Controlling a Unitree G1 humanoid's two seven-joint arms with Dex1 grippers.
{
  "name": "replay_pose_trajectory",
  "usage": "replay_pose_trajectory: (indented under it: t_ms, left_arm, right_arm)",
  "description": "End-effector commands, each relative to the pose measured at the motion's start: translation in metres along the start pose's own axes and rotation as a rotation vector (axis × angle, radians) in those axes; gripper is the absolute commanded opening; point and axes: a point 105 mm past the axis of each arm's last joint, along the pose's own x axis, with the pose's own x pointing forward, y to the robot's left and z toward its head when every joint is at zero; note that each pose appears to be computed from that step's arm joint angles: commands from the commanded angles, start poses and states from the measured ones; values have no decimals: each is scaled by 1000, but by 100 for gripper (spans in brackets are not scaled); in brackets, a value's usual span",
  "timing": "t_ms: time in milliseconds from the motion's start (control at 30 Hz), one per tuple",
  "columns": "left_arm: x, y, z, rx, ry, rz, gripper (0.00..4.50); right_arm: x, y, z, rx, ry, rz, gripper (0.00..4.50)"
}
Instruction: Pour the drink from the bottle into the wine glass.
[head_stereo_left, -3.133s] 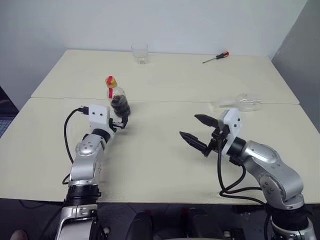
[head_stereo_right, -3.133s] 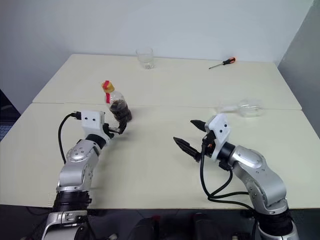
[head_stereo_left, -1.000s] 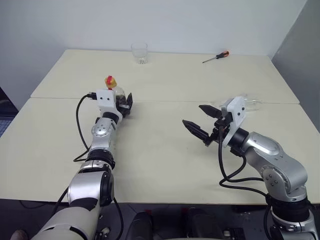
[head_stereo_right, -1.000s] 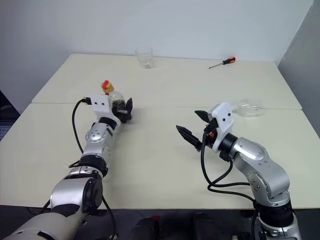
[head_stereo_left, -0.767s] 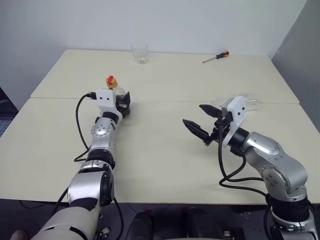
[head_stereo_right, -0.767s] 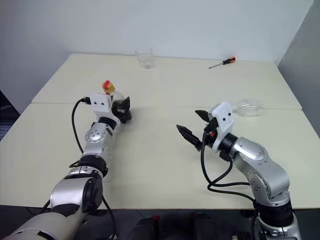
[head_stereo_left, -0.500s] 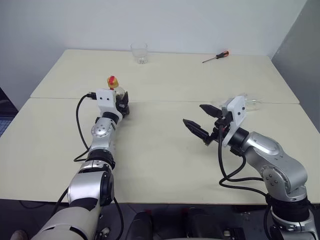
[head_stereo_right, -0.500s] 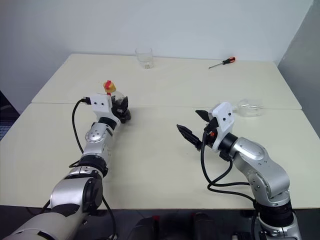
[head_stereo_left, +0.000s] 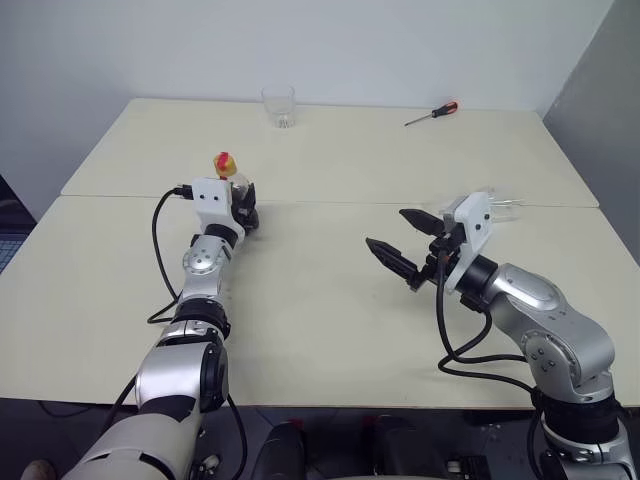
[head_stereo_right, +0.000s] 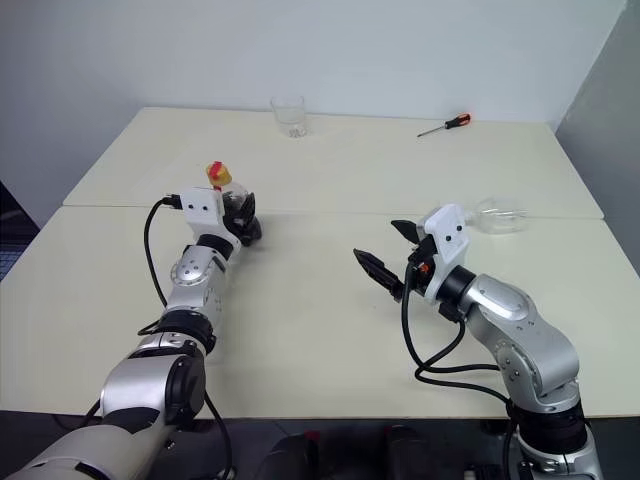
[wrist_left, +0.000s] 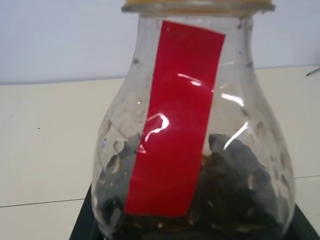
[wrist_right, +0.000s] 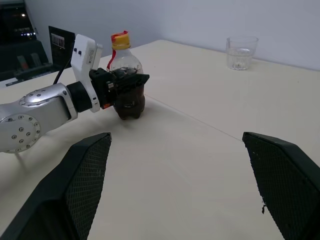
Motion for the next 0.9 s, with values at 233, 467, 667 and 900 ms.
replay_pose_trajectory:
  t_ms: [233, 467, 667, 900]
  left_arm:
    - [10, 2, 30, 14, -101, -3, 156]
    - [10, 2, 30, 18, -99, -4, 152]
    - [10, 3, 32, 20, -101, -4, 148]
    - [12, 3, 35, 17, -106, -9, 145]
  right_arm:
    - [-2, -2, 12, -25, -49, -8, 450]
    - [-1, -4, 12, -26, -47, -10, 450]
    - [0, -4, 12, -25, -50, -9, 450]
    - [1, -4, 11, -23, -55, -11, 450]
